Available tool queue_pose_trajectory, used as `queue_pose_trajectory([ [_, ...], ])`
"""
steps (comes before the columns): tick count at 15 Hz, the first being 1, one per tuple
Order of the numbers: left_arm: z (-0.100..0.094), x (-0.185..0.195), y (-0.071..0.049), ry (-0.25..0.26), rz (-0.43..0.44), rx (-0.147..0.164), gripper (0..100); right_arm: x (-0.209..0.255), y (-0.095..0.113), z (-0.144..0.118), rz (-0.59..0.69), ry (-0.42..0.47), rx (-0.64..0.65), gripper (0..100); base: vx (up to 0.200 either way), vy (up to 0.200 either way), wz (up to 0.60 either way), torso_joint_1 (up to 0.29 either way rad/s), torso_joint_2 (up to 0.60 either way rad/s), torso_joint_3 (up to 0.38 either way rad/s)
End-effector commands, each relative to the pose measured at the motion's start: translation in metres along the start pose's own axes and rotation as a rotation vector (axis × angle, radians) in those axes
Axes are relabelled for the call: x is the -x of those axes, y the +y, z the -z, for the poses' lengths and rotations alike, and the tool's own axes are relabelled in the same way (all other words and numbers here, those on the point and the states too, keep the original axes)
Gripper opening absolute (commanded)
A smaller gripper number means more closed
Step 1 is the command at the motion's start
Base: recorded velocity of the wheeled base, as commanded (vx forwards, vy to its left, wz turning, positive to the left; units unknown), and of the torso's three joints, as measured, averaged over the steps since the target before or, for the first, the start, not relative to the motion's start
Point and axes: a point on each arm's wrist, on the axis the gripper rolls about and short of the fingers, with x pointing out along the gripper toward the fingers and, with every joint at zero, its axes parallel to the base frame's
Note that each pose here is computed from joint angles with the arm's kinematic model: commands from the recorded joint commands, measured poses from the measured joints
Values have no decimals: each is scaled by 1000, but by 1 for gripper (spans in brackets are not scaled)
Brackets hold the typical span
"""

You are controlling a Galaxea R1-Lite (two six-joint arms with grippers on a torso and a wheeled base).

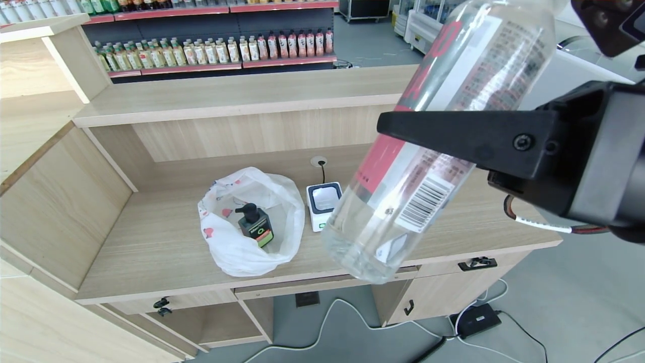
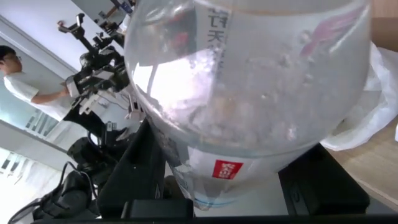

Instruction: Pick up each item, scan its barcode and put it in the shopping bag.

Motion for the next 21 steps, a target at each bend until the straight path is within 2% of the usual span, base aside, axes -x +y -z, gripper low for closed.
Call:
queue_pose_trajectory([
  [1, 0, 0, 0, 0, -1, 0, 100, -3, 1, 0, -10, 3, 2, 0, 0, 0, 0, 0, 0, 0],
  [5, 0, 0, 0, 0, 1, -1, 100, -13, 1, 0, -20, 10, 48, 0, 0, 0, 0, 0, 0, 0],
  [11, 0, 0, 0, -2, -1, 0, 100, -17, 21, 5, -104, 24, 41, 0, 0, 0, 0, 0, 0, 0],
  [21, 0, 0, 0, 0, 1, 0, 100, -17, 21, 10, -155, 61, 39, 0, 0, 0, 0, 0, 0, 0],
])
